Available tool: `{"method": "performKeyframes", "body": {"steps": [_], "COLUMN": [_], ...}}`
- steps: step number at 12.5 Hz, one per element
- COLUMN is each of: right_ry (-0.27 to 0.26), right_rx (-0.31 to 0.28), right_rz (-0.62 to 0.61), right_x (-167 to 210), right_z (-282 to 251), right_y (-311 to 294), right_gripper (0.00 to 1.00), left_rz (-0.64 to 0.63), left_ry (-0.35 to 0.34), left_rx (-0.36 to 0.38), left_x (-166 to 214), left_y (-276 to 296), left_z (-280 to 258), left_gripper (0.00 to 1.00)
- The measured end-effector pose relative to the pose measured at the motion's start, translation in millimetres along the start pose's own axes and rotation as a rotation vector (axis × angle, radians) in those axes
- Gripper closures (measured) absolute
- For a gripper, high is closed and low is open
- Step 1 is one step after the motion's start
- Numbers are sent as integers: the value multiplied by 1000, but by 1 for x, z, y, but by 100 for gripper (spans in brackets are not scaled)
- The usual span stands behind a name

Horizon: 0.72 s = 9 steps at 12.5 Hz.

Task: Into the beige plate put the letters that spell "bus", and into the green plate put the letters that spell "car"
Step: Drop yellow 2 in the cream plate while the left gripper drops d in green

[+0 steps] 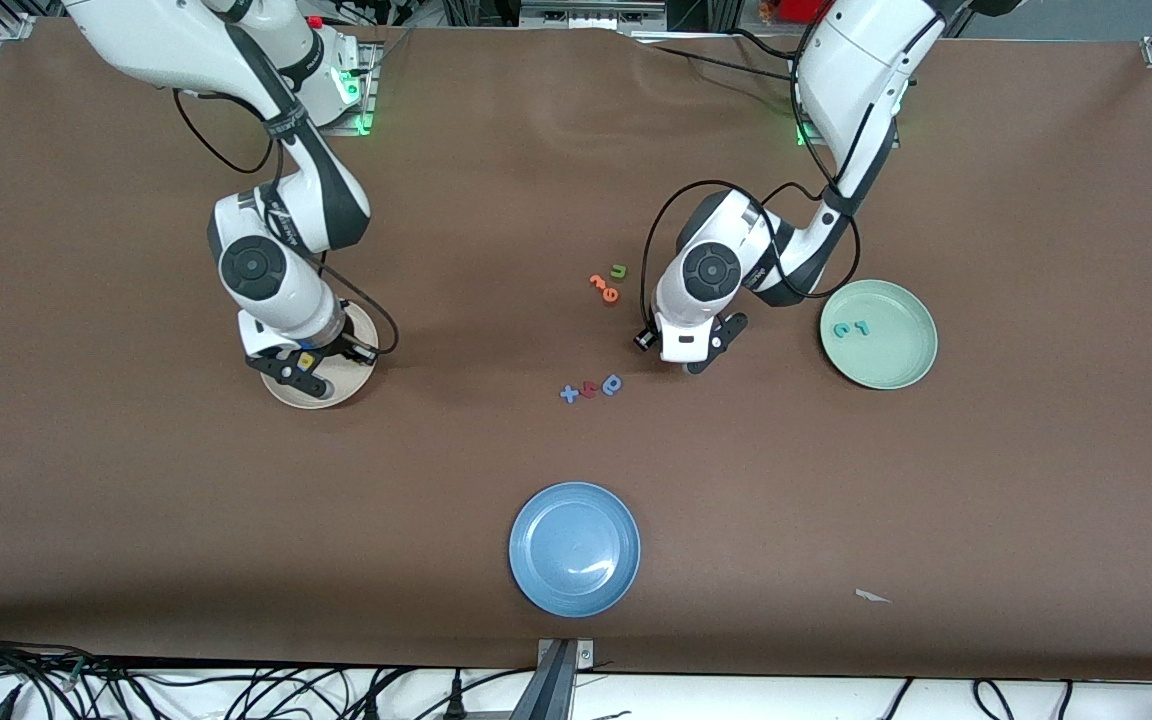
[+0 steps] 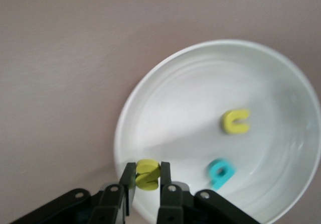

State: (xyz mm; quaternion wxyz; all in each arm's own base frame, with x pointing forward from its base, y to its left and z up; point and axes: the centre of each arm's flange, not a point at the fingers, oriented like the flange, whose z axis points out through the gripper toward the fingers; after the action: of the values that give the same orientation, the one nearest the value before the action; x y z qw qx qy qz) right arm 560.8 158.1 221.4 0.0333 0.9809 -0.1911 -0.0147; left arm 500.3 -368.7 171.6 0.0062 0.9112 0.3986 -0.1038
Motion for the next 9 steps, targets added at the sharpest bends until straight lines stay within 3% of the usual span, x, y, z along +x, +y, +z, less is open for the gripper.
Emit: {"method": "performKeyframes", "body": {"steps": [1,4,6,7,9], "right_ry": [-4,2,15,6,-34], "right_rx": [-8,-4,5,-10,-68], "right_rz": [-11,-21,-31,-34,-40], "right_x": [5,6,5,5,10], "right_z": [5,1,-17,-30,-69], "right_y": [7,5,-3,-4,-3], "right_gripper": [71,41,18,7,1], "left_rz": [0,-10,-24,-3,75], "left_ry": [0,5,13,8,-30], "left_rx": [0,-16,-43,-19,68], "left_x": [0,7,35,53,100], "left_y": [0,1,0,-7,-38], "left_z": [0,-5,-33,-55,-100], "left_gripper": [68,68,68,68,68]}}
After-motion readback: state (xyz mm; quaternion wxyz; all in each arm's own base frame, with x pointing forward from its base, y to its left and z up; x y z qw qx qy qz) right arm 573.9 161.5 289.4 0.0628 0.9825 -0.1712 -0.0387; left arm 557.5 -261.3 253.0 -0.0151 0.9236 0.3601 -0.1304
